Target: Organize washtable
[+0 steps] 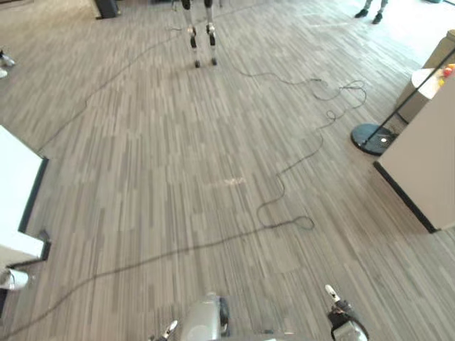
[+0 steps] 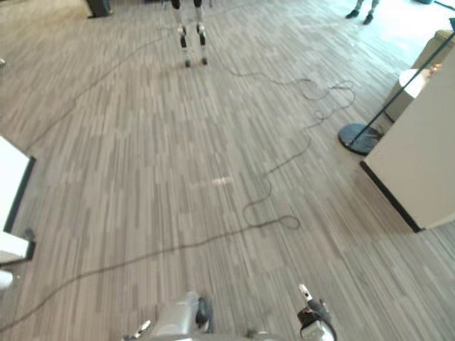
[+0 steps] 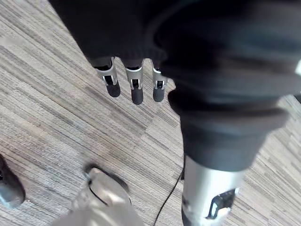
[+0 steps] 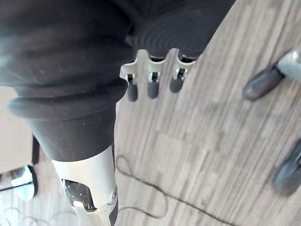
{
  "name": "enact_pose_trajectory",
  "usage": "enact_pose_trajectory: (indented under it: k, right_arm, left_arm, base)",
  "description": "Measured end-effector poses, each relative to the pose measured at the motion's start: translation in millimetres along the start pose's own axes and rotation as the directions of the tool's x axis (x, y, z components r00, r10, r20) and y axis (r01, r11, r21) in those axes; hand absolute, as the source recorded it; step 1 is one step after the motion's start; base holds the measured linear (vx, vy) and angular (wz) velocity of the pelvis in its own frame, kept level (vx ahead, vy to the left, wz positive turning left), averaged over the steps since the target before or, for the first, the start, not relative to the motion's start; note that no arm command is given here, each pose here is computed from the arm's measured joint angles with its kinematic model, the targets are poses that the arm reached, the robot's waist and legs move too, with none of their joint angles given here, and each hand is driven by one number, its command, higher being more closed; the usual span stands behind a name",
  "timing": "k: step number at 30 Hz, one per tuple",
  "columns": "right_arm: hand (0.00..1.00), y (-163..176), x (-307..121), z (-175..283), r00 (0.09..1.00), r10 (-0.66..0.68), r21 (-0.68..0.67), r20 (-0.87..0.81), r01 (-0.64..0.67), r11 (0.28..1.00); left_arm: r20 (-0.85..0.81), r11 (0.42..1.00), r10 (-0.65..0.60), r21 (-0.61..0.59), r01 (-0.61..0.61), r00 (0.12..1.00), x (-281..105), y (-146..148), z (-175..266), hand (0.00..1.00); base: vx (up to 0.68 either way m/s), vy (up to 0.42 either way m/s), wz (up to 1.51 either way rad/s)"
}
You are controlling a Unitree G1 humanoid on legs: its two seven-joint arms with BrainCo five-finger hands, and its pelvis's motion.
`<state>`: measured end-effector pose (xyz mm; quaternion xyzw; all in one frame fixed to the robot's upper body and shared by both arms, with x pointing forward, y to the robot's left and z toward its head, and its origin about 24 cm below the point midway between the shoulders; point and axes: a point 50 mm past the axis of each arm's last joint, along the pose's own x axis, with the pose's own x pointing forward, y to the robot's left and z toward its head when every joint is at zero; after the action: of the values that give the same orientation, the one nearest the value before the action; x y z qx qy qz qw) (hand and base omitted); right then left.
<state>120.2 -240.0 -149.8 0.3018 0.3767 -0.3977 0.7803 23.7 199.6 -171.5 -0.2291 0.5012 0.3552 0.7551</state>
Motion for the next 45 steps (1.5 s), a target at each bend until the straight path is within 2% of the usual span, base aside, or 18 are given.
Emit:
enact_pose_trajectory:
  k: [5, 8, 9, 10, 13, 17, 21, 24, 26, 30, 34, 38, 43, 45]
  right_arm:
    - [0.0, -1, -1, -5, 1.0, -0.007, 0.021, -0.018, 0.008, 1.0]
    - [0.0, -19, -5, -18, 0.997, -0.065, 0.085, -0.052, 0.069, 0.994]
    - [0.0, -36, -9, -27, 0.992, -0.102, 0.078, -0.072, 0.108, 0.991]
    - [0.0, -39, -10, -28, 0.991, -0.109, 0.076, -0.075, 0.115, 0.991]
    - [0.0, -65, -19, -41, 0.979, -0.17, 0.072, -0.114, 0.179, 0.981]
    - [0.0, -78, -26, -52, 0.967, -0.205, 0.079, -0.148, 0.218, 0.973]
    - [0.0, -71, -25, -55, 0.971, -0.188, 0.098, -0.151, 0.204, 0.974]
    - [0.0, -48, -18, -40, 0.99, -0.113, 0.13, -0.083, 0.123, 0.984]
    - [0.0, -35, -15, -32, 0.997, -0.061, 0.087, -0.048, 0.065, 0.994]
    - [0.0, -29, -14, -32, 0.997, -0.053, 0.102, -0.05, 0.058, 0.993]
    - [0.0, -33, -12, -23, 0.998, -0.061, 0.094, -0.027, 0.063, 0.994]
    - [0.0, -49, -17, -40, 0.989, -0.114, 0.079, -0.096, 0.122, 0.989]
    - [0.0, -51, -18, -44, 0.987, -0.117, 0.065, -0.111, 0.125, 0.99]
    - [0.0, -51, -19, -47, 0.985, -0.111, 0.004, -0.129, 0.113, 0.994]
  left_arm:
    - [-0.036, 0.999, 0.046, 0.006, -0.045, 0.998, -1, 16, -6, 0.0]
    - [-0.041, 0.998, 0.055, 0.027, -0.054, 0.998, 0, 22, -3, 0.0]
    - [-0.038, 0.998, 0.049, 0.041, -0.047, 0.998, 0, 21, -2, 0.0]
    - [-0.035, 0.998, 0.046, 0.04, -0.044, 0.998, 1, 20, -1, 0.0]
    - [0.037, 0.999, -0.02, 0.038, 0.019, 0.999, 7, -5, 23, 0.0]
    - [0.11, 0.997, -0.077, 0.031, 0.074, 0.991, 9, -28, 44, 0.0]
    - [0.082, 0.999, -0.037, -0.011, 0.038, 0.996, 7, -16, 31, 0.0]
    - [0.029, 0.995, 0.0, -0.096, 0.003, 1.0, 2, -11, 8, 0.0]
    - [0.006, 0.988, 0.033, -0.15, -0.031, 0.999, 0, -4, -1, 0.0]
    - [0.004, 0.986, 0.039, -0.16, -0.037, 0.999, -1, 0, -2, 0.0]
    - [0.001, 0.994, 0.02, -0.111, -0.02, 1.0, -1, -2, -3, 0.0]
    - [0.006, 1.0, 0.01, -0.026, -0.01, 1.0, 2, 2, 4, 0.0]
    - [0.011, 0.998, -0.009, 0.062, 0.008, 1.0, 4, 2, 11, 0.0]
    - [0.017, 0.995, -0.018, 0.095, 0.016, 1.0, 5, 1, 14, 0.0]
  base:
    - [0.76, 0.286, -0.03]
    - [0.79, 0.318, 0.54]
    - [0.66, 0.206, 1.02]
    - [0.64, 0.13, 1.06]
    - [0.55, 0.003, 0.91]
    - [0.59, -0.18, 0.99]
    - [0.54, -0.304, 0.81]
    - [0.65, -0.361, 0.18]
    - [0.49, -0.241, -0.18]
    - [0.44, -0.179, -0.21]
    - [0.25, 0.038, -0.21]
    - [0.26, 0.169, 0.06]
    - [0.13, 0.093, -0.05]
    - [0.05, 0.062, -0.02]
